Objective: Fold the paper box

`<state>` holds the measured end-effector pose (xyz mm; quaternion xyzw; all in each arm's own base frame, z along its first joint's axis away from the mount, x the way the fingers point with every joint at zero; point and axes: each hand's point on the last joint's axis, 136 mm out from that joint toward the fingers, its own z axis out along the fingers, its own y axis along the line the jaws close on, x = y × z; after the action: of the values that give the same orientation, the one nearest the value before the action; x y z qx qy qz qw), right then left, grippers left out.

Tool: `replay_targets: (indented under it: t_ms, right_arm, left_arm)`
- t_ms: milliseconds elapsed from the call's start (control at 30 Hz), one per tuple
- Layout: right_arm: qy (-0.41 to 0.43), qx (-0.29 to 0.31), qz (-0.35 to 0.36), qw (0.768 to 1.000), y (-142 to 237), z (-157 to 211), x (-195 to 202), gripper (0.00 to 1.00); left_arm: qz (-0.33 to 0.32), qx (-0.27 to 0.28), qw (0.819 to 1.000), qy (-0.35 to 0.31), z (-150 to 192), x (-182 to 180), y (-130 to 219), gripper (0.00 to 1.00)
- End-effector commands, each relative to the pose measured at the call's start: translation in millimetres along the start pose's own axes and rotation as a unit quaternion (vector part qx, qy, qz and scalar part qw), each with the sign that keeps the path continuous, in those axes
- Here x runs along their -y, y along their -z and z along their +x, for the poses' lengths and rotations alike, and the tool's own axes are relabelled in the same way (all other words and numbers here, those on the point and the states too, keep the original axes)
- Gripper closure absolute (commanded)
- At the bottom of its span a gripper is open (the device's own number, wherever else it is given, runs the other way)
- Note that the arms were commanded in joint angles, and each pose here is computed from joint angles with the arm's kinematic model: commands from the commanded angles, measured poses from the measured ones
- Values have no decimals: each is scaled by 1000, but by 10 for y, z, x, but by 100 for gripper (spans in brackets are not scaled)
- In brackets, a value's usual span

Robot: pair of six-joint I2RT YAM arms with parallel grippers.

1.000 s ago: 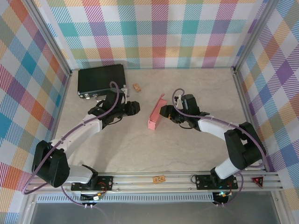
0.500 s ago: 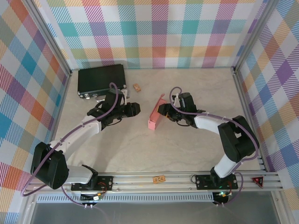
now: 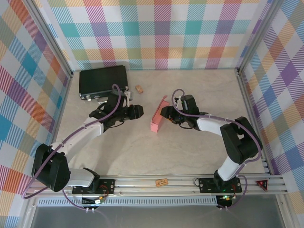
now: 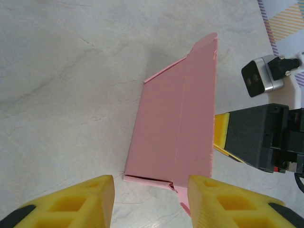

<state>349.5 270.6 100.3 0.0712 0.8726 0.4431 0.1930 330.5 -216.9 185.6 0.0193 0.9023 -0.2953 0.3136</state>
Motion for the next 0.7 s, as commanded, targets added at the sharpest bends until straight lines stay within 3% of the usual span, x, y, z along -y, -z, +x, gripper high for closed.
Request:
replay_targets:
  t_ms: [0,133,367,667]
  right_arm:
    - [-16,-7,26,1000,-20,86,194,50]
    - [-5,-3,12,1000,18,44,74,49]
    - [36,8,1,999,186,-98,-238,42]
    - [70,47,74,994,596,-208,-164,37]
  left_arm:
    - [17,2,1000,-14,-96,133,15,56]
    - [4,-7,1000,-28,-109,156,36,53]
    - [-41,-13,995,-96,-242,283,-25,34]
    - [-97,-81,971,-203,-136,457,-383,25]
